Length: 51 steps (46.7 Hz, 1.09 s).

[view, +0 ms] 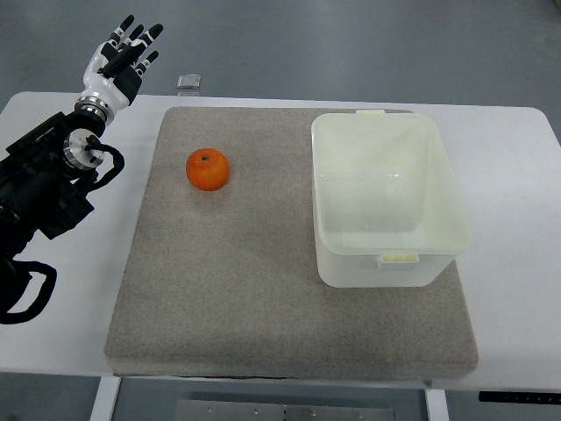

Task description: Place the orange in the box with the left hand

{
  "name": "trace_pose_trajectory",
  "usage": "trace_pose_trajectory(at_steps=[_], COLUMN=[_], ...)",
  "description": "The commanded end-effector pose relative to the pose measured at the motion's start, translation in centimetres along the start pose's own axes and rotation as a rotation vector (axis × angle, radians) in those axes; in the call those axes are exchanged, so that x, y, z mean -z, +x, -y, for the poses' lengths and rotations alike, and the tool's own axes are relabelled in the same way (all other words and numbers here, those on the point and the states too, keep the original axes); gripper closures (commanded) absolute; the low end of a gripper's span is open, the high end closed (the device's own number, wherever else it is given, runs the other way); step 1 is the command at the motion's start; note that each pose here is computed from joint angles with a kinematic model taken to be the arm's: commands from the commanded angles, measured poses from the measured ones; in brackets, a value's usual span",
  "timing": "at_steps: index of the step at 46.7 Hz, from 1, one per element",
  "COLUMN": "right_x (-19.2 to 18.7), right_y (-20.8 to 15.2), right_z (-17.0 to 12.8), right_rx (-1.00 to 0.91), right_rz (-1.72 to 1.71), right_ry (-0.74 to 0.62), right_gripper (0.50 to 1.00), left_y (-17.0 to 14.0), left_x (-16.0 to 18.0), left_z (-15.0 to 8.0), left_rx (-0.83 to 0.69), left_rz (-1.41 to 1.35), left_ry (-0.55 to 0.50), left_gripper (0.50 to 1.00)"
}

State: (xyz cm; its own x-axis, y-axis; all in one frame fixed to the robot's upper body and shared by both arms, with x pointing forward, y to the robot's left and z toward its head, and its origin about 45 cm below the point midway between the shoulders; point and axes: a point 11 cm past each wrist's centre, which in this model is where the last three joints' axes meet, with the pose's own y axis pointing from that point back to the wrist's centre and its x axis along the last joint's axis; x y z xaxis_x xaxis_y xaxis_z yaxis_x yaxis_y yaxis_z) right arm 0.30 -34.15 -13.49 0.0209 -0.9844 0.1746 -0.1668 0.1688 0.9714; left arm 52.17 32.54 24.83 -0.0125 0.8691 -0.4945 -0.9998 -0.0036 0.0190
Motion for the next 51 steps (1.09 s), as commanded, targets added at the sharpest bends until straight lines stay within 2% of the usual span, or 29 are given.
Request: trace_pose_trajectory(at_steps=[1,51], right_x=[0.00,0.00], right_y=[0.00,0.00], right_z=[0.00,0.00], right_rx=[0.000,0.000], right_rz=[-0.001,-0.001], right_ry=[0.000,0.000], right_gripper=[0.574,0.574], left_y=[-0.02,-0.50], left_x=[0.01,-0.56], left_z=[0.00,0.32], left_rx=[0.002,-0.003], left_rz=[0.005,0.004], left_ry=[0.000,-0.012], left_gripper=[0.506,0.508])
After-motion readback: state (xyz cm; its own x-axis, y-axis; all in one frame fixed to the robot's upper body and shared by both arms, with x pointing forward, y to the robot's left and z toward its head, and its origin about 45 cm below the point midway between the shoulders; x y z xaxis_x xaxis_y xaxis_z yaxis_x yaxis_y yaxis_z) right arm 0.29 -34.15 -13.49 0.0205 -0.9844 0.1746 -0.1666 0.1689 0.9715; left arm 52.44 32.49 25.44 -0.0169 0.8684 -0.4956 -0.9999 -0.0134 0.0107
